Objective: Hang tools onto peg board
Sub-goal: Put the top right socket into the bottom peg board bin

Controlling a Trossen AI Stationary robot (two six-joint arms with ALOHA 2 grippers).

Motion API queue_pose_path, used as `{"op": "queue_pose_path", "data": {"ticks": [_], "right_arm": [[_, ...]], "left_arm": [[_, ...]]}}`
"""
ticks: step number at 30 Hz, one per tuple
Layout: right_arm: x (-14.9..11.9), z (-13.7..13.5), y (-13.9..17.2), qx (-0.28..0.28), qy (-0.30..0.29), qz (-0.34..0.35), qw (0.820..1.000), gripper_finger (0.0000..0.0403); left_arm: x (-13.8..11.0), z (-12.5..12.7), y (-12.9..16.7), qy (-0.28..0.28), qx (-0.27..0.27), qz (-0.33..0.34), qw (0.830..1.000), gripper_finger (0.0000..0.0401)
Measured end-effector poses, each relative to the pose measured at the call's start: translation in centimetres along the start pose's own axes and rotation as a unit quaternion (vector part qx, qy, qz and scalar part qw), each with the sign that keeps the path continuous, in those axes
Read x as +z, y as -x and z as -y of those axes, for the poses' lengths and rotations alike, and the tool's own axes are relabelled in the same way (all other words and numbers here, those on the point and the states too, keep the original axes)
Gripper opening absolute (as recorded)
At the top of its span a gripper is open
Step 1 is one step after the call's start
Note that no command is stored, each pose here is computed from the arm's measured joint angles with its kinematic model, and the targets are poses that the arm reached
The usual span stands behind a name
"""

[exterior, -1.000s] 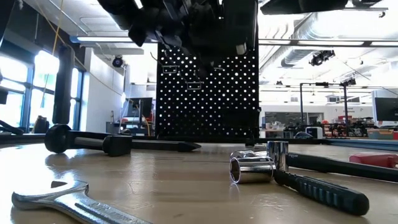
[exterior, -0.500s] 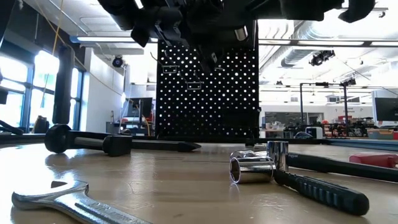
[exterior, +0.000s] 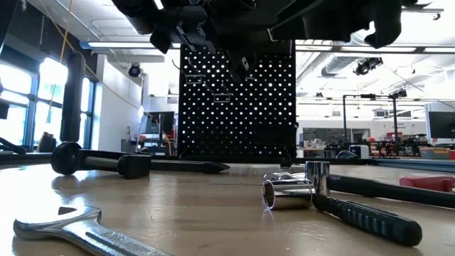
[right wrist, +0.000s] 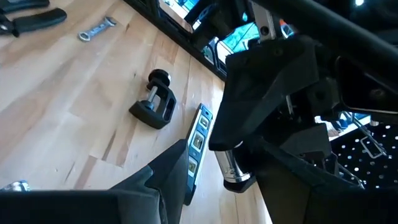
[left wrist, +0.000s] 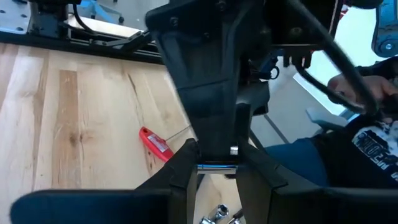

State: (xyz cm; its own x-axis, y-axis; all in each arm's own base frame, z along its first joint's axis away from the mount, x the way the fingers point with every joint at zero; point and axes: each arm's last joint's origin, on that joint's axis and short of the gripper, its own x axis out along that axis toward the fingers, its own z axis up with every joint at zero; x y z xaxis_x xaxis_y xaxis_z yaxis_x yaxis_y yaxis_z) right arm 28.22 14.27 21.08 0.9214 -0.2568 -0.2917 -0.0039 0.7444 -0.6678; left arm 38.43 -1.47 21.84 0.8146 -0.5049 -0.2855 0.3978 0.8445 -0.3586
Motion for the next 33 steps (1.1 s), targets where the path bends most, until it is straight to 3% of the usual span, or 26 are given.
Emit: {"op": "queue_pose_path", "data": {"ticks": [6,20,27,33], "right_arm": [[-0.33,-0.05,-0.38,-0.024,0.002,-0.018,1.000,0.0162],[-0.26,0.04,-0.37,-0.034,0.025,-0.020,0.999,0.0053],[-0.30,0.09,-0.36,-0.043,0.017,-0.025,0.999,0.0046],[-0.34,0.22,-0.33,-0.067,0.004,-0.036,0.997,0.0044]], "left_arm": [[-0.02,-0.05,0.03,0.002,0.000,-0.001,1.000,0.0071],[-0.08,-0.11,0.07,0.011,-0.005,-0.003,1.000,0.0072],[-0.05,-0.31,0.19,0.015,-0.004,-0.003,1.000,0.0076],[0.14,-0.80,0.47,0.017,0.004,0.003,1.000,0.0112]]}}
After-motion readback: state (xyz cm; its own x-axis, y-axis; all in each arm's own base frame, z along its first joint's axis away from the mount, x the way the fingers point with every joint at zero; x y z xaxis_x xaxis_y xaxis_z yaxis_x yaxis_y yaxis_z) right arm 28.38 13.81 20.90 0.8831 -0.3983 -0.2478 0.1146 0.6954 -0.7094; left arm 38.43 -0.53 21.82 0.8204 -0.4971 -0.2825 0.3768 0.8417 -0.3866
